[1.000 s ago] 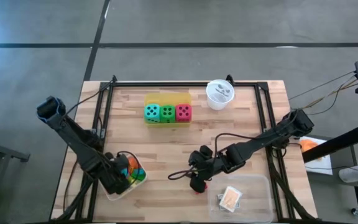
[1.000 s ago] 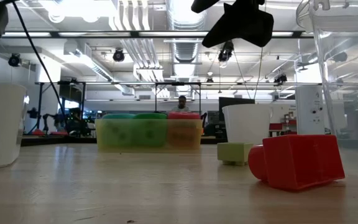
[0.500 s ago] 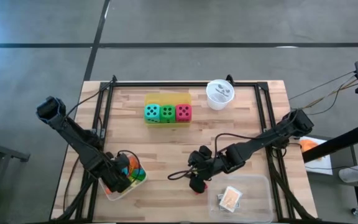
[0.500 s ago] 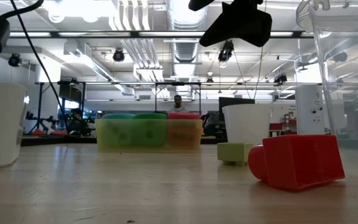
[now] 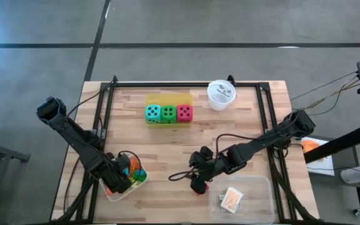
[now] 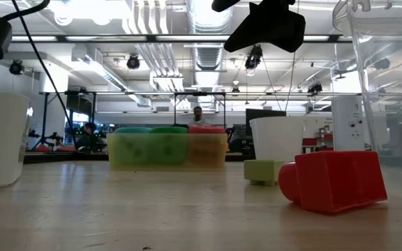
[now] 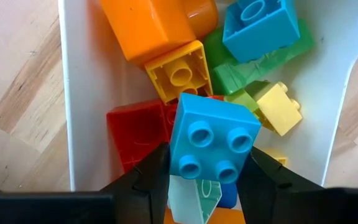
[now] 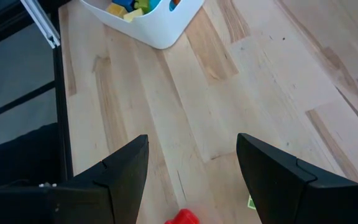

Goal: Pick & Place Toys
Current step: Put the blue game piece into the white bin, then put the light green game piece into the white bin

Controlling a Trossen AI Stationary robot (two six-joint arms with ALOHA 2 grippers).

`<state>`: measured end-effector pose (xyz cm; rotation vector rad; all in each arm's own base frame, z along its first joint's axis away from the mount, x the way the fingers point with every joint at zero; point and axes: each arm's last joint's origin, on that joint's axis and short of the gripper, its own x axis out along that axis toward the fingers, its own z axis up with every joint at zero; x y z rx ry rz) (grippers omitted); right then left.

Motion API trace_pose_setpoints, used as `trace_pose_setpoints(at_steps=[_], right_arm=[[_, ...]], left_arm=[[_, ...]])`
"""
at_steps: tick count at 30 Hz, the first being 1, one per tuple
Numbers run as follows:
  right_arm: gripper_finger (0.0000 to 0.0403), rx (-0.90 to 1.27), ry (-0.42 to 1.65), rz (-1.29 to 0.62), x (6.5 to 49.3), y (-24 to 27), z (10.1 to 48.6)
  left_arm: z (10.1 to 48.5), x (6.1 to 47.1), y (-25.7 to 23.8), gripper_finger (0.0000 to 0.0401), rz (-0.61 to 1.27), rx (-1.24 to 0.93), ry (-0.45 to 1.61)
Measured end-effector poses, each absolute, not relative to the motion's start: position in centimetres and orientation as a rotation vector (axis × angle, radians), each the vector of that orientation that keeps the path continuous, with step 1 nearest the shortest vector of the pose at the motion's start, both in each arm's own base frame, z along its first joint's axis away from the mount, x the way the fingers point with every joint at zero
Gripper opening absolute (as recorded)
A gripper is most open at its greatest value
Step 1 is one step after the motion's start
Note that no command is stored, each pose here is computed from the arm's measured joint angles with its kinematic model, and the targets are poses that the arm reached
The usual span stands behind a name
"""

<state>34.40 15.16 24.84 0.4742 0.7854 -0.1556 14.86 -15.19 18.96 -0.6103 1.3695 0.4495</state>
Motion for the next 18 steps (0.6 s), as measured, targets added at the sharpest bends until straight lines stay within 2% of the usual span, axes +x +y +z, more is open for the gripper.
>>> trace_pose_setpoints(at_steps=[9,12,18], right_arm=[[0.0236,0.474,0.786,-0.155,34.39,15.17,24.84],[0.0236,0.474,0.786,-0.155,34.39,15.17,24.84],[0.0236,0.474,0.786,-0.155,34.39,15.17,24.84]], left_arm=[[18.96,14.86,-15.2,0.0144,0.435,-0.595,1.372],[18.96,14.89,-15.21,0.0168,0.438,-0.603,1.369],[18.96,15.05,-15.04,0.0249,0.462,-0.625,1.36]])
